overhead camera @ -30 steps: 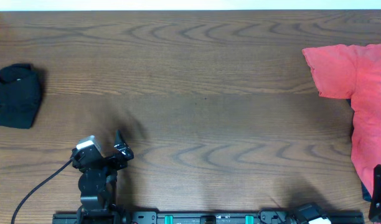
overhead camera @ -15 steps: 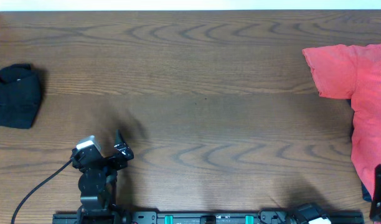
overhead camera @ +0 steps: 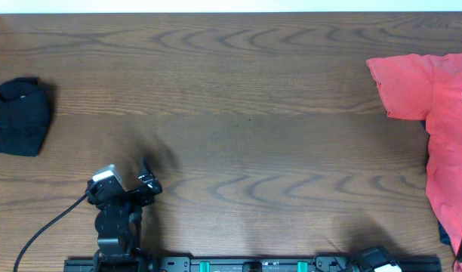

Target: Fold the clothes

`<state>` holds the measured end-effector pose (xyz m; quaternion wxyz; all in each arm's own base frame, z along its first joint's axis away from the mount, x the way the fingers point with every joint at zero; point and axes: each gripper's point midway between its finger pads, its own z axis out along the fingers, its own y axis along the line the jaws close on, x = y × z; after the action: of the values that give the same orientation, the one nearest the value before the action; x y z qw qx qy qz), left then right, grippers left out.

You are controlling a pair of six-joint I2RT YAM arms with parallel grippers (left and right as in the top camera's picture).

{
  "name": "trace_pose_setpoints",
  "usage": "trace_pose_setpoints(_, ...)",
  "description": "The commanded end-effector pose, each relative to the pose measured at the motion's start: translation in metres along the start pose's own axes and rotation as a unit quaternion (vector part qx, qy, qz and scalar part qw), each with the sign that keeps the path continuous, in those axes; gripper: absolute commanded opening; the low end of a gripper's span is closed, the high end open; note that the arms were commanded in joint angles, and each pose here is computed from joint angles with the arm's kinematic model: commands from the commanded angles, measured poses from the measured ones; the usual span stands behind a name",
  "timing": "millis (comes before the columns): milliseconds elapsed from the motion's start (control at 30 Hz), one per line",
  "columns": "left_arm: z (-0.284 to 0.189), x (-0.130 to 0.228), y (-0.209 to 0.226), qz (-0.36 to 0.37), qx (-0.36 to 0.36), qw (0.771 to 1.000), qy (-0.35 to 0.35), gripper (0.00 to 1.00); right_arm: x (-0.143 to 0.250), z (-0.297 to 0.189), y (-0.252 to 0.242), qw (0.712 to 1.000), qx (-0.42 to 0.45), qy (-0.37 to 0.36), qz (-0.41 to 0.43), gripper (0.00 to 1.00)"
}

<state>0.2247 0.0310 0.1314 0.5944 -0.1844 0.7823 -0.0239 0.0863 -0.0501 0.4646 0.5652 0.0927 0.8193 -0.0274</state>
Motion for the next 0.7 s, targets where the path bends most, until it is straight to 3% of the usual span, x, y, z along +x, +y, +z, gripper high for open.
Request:
trace_pose_setpoints(0,0.003,0.008,0.007,0.0,-0.014,1.0,0.005,0.98,-0.01,-0.003,0.004,0.999,-0.015,-0.025,0.015,0.99)
trace_pose_setpoints(200,0.003,0.008,0.007,0.0,-0.014,1.0,0.005,0.98,-0.031,-0.018,0.001,0.991,-0.016,-0.117,0.064,0.99)
trace_pose_setpoints(333,0.003,0.008,0.007,0.0,-0.014,1.0,0.005,0.98,-0.022,-0.011,0.016,0.984,-0.049,-0.168,0.035,0.99)
trace_pose_setpoints(500,0.003,0.008,0.007,0.0,-0.014,1.0,0.005,0.98,0.003,0.015,0.047,0.97,-0.102,-0.219,-0.038,0.99)
trace_pose_setpoints(667,0.003,0.008,0.007,0.0,-0.014,1.0,0.005,0.98,0.048,0.055,0.075,0.964,-0.155,-0.195,-0.091,0.99)
